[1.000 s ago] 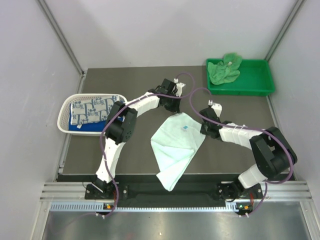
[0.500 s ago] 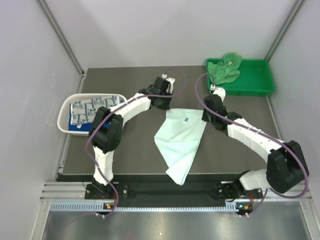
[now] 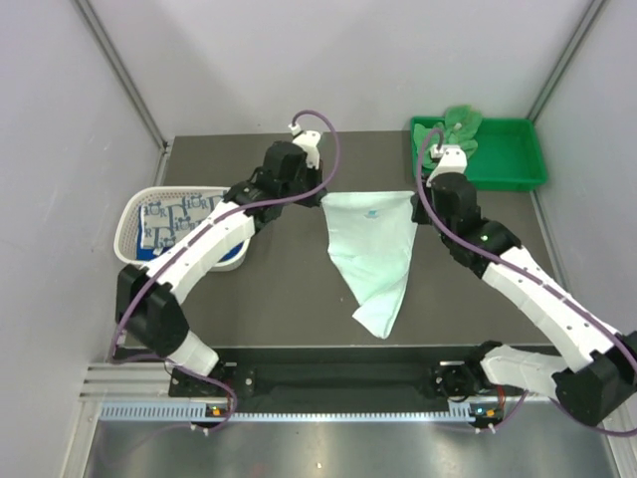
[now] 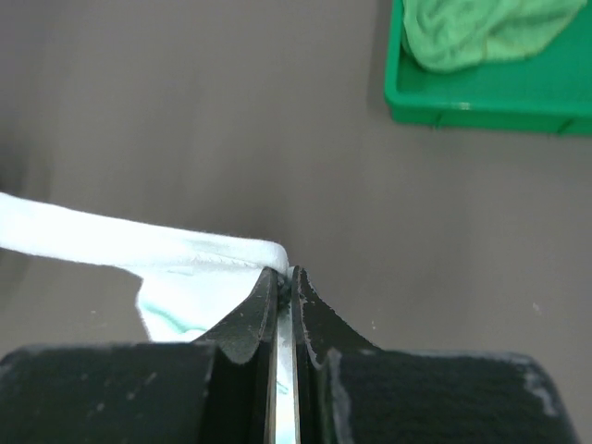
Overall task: Fold and stack the towels
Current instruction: Flatten out the crumpled towel
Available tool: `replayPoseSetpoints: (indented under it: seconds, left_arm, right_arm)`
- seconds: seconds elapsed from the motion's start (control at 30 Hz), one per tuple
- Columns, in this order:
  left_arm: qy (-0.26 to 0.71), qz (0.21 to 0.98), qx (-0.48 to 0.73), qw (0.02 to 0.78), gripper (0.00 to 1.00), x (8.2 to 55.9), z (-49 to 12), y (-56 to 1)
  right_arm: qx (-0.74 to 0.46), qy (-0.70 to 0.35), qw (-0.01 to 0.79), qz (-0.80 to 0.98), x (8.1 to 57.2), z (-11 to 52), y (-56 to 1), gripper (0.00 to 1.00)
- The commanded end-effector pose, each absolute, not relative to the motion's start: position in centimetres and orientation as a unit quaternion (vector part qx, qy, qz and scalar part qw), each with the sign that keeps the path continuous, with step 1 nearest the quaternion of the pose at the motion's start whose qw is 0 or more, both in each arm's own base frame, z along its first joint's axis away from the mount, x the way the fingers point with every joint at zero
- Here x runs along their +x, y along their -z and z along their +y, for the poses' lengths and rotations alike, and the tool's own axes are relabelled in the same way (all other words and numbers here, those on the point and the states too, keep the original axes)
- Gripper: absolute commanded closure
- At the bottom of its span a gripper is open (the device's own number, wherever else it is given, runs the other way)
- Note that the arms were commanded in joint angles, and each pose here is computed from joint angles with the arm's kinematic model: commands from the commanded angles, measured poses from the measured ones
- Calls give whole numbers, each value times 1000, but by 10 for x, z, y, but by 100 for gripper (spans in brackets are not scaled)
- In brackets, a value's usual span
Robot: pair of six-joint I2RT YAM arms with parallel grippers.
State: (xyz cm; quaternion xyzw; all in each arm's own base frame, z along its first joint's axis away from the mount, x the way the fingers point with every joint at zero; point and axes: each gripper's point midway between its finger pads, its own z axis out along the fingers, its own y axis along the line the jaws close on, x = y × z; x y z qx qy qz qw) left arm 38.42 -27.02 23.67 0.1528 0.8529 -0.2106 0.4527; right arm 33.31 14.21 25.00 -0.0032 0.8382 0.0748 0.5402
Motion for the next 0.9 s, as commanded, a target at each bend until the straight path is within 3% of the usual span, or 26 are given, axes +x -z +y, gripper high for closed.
replayPoseSetpoints:
  seconds: [0.0,0.43,0.87]
  left_arm:
    - [254,816,157,495,100,361,-266,-291]
    - [332,728,171,575,100,291,-241,-410]
    - [370,686,179,601,100,250,-227,-458]
  right_arm:
    - [-27,-98,601,792,320,147,-318,100]
    - [-98,-155,665,724,264,181,-416,100]
    - [-122,-204,676,698,226,182,-451,100]
